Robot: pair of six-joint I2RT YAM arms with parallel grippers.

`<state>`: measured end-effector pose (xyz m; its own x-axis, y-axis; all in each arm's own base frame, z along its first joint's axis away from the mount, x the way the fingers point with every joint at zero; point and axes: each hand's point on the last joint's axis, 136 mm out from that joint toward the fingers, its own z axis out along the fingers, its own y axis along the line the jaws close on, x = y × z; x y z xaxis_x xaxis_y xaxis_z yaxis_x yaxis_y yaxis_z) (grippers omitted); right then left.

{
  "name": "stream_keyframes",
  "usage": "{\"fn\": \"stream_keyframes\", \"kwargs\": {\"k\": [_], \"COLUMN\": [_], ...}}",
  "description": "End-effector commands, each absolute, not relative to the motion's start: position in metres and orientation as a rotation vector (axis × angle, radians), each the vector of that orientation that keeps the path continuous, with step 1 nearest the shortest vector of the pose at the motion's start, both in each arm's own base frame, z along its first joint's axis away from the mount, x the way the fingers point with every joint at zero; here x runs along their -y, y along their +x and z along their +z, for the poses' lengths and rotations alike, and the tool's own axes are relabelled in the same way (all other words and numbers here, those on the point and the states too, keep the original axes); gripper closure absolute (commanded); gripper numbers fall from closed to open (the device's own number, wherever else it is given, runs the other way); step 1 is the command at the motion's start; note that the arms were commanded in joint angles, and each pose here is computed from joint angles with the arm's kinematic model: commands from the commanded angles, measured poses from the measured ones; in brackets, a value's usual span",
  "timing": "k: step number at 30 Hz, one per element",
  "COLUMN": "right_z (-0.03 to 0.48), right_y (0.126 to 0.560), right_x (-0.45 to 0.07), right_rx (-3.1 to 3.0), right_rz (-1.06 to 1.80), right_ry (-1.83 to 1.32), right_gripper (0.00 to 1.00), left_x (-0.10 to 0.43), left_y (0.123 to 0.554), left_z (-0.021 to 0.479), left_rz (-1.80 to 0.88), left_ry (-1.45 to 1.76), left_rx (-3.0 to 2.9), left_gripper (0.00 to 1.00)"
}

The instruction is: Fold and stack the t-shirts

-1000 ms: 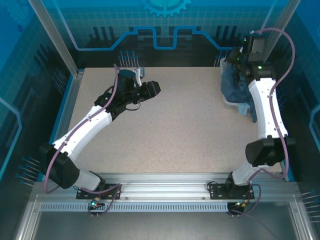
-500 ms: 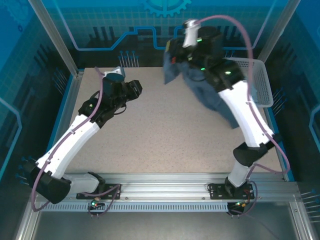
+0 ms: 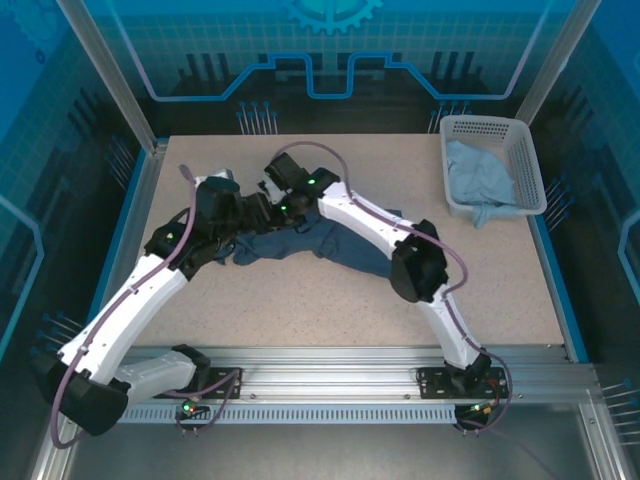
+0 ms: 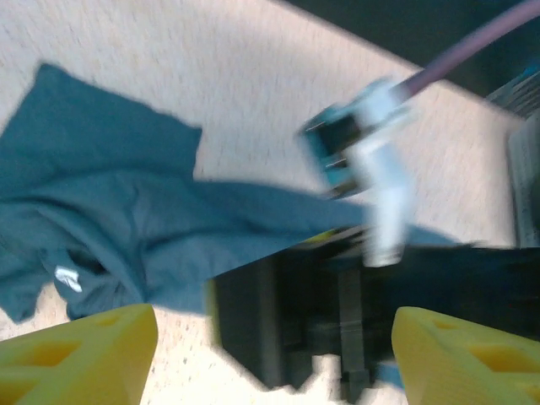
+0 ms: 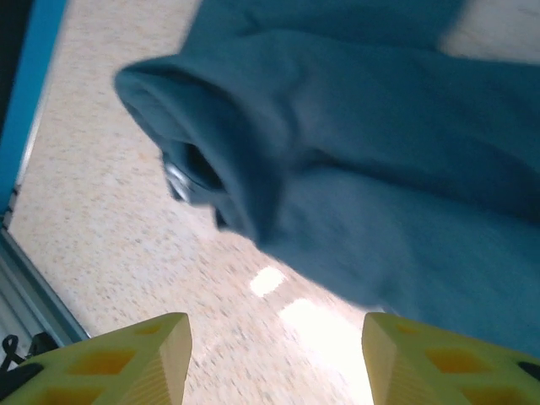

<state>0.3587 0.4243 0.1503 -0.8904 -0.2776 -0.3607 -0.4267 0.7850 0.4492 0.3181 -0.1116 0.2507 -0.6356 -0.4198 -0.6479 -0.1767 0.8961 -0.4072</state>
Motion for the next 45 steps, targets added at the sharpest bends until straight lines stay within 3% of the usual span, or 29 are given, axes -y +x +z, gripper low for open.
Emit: {"fn": "stream_keyframes", "kwargs": {"k": [1,6,8,10,15,21,24,27,31,32,34,45], "right_z": [0.206,0.156,0.134,0.118,0.085,0.056,0.037,0.025,0.032,0.034,0.045,0.197], "right_y": [0.387,0.36,0.336,0.313,0.271,0.264,0.263,0.268,0.286,0.287,0.291,0.348], "right_x": [-0.341,-0.216,-0.175,-0.147,-0.115,-0.108,-0.106,-0.105,-0.104,-0.103,-0.099,-0.094], "right_rx": [-2.587,-2.699,-2.759,-2.802,-2.868,-2.899,-2.929,-2.951,-2.927,-2.923,-2.896,-2.541], "right_rz": [0.683,0.503,0.44,0.391,0.354,0.327,0.294,0.275,0.24,0.228,0.207,0.206], "right_ry": [-0.239,0.176,0.314,0.422,0.597,0.719,0.74,0.744,0.709,0.696,0.672,0.41], "right_gripper": [0.44,0.44,0.43,0.4,0.36,0.37,0.4,0.56,0.87,0.94,1.0,1.0], "left_x": [0.139,0.168,0.177,0.184,0.186,0.178,0.179,0.186,0.184,0.182,0.179,0.157], "left_y": [0.305,0.305,0.311,0.319,0.338,0.354,0.364,0.376,0.387,0.388,0.389,0.382], "left_z": [0.199,0.137,0.115,0.102,0.074,0.054,0.047,0.047,0.054,0.057,0.071,0.215], "left_rz": [-0.486,-0.541,-0.571,-0.591,-0.495,-0.359,-0.349,-0.387,-0.373,-0.358,-0.351,-0.463], "left_ry": [-0.365,-0.5,-0.608,-0.674,-0.689,-0.672,-0.676,-0.661,-0.633,-0.629,-0.608,-0.465], "left_rx": [-2.479,-2.647,-2.672,-2.67,-2.698,-2.703,-2.678,-2.642,-2.601,-2.592,-2.564,-2.319], "left_gripper": [0.22,0.19,0.07,0.07,0.1,0.16,0.22,0.41,0.96,1.0,1.0,1.0]}}
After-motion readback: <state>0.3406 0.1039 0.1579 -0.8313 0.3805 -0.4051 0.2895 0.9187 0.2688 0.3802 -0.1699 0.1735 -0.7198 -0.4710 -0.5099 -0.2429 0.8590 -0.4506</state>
